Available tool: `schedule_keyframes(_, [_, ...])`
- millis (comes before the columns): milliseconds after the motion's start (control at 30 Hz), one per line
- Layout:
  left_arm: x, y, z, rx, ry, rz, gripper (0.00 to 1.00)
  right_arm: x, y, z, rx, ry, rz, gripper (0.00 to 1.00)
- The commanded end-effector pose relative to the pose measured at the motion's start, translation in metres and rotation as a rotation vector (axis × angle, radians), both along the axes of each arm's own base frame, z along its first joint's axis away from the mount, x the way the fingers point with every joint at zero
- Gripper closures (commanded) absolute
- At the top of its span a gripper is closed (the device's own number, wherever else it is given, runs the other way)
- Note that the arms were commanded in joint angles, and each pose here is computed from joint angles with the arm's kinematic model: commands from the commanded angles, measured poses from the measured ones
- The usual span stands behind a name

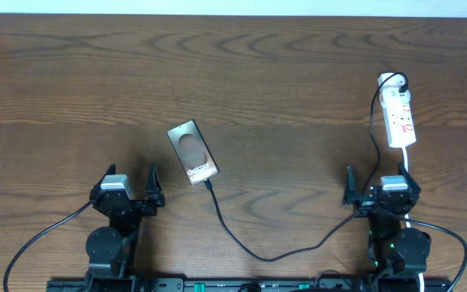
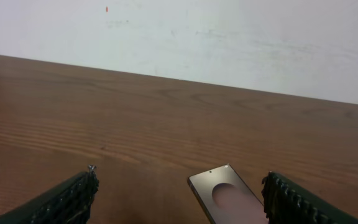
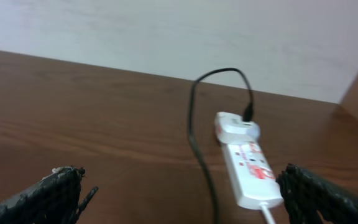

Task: Plug charger to phone and switch on socket

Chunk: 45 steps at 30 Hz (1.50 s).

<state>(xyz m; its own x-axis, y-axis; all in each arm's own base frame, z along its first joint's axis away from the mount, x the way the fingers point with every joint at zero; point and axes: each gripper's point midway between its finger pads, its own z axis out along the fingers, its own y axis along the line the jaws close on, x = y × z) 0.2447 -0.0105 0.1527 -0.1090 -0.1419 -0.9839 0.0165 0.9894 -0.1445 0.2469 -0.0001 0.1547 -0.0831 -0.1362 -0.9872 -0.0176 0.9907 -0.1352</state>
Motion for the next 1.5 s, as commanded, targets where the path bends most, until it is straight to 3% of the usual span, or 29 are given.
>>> schedule_keyframes(0, [-0.001,0.004,-0.017,-0.001,0.052,0.026,0.14,-0.001,-0.010,0.002,0.014,-0.010,-0.044,0.01])
schedule_keyframes(333, [-0.001,0.004,-0.017,-0.001,0.052,0.026,0.14,-0.001,-0.011,0.002,0.021,-0.010,-0.051,0.01])
schedule_keyframes(767, [-0.001,0.004,-0.017,-0.001,0.052,0.026,0.14,-0.002,-0.026,0.003,0.163,-0.025,-0.147,0.01])
schedule_keyframes(1467, [-0.001,0.004,-0.017,-0.001,0.052,0.026,0.13,-0.002,-0.025,0.003,0.163,-0.025,-0.140,0.01])
